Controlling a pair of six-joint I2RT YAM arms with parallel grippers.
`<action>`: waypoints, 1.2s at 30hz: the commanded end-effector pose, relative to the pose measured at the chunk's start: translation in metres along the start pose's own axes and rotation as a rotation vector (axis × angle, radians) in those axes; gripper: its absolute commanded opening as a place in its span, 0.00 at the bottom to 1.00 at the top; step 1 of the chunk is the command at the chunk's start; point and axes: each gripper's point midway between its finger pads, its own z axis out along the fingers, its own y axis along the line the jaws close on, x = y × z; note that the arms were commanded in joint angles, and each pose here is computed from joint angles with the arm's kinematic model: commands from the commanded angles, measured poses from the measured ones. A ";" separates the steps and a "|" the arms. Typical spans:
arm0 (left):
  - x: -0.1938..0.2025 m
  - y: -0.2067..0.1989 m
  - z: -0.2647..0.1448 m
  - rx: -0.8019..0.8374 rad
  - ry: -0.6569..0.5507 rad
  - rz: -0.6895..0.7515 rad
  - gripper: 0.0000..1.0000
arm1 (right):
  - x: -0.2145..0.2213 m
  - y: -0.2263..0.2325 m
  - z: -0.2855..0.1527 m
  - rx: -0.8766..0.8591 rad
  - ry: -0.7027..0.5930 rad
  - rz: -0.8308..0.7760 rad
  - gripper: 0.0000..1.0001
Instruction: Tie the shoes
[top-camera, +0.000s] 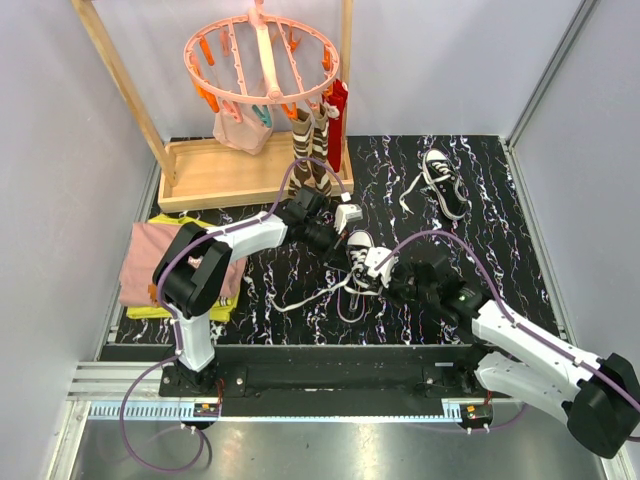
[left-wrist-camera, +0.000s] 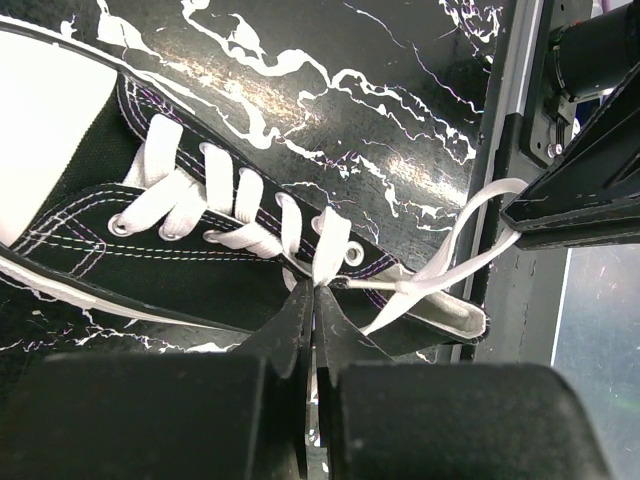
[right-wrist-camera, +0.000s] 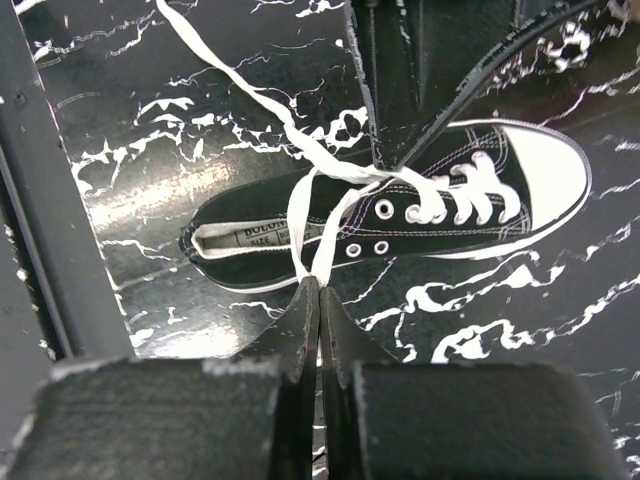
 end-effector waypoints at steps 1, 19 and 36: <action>-0.034 -0.014 -0.014 0.023 -0.077 0.081 0.00 | -0.017 -0.005 -0.002 0.007 -0.082 -0.129 0.00; -0.045 -0.024 -0.023 0.052 -0.100 0.075 0.00 | -0.014 -0.024 0.007 0.097 -0.072 -0.130 0.00; -0.045 -0.013 -0.028 0.041 -0.109 0.033 0.00 | 0.003 -0.019 0.006 0.083 -0.035 -0.172 0.00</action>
